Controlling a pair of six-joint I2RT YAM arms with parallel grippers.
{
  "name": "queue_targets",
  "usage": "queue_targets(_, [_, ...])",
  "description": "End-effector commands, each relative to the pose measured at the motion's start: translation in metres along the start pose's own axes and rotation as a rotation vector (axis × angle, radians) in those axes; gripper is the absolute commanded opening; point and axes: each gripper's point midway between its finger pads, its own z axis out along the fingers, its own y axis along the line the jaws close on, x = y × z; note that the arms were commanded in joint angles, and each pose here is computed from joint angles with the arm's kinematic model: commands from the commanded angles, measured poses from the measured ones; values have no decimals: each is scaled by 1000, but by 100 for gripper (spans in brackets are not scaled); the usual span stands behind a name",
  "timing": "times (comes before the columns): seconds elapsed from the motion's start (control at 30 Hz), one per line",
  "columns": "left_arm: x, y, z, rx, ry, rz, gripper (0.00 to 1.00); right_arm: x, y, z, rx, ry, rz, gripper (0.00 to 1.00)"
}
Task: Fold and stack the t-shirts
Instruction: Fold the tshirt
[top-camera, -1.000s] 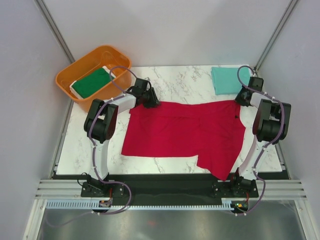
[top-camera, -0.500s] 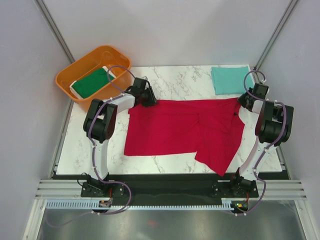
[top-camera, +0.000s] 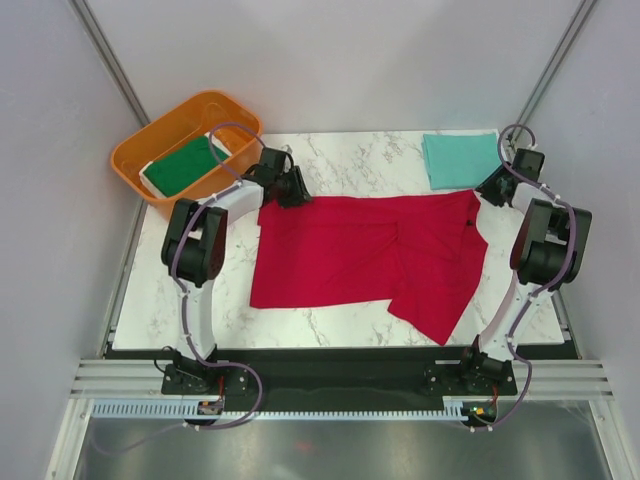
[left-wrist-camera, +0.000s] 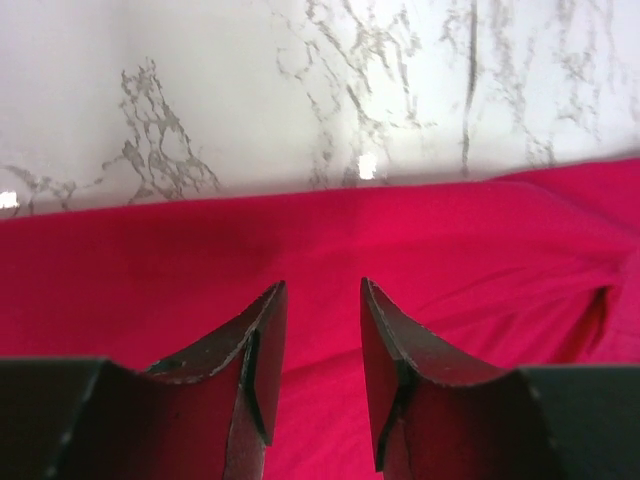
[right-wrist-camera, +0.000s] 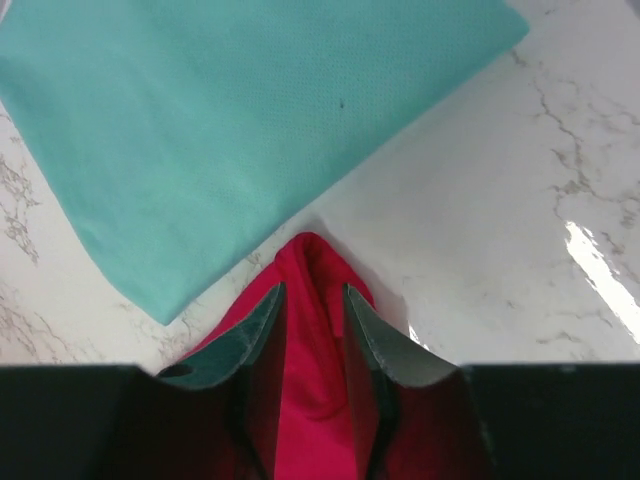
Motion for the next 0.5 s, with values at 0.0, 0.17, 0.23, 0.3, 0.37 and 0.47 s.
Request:
queue_targets(0.0, [-30,-37,-57,89,-66,33,43,-19,7,-54,94,34,-2,37])
queue_targets(0.17, [18,-31,-86,58,81,39,41,38,-21,-89,234,175,41,35])
queue_targets(0.23, [25,-27,-104,30,54,51,41,48,-24,-102,233,186,23,35])
queue_targets(0.3, [43,-6,-109,-37,59,46,43,64,-35,-111,258,214,16,36])
queue_targets(0.37, [54,3,-107,-57,86,54,43,80,-41,-116,259,252,5,36])
queue_targets(0.47, [68,13,-101,-77,124,31,40,96,-44,-119,260,286,-25,36])
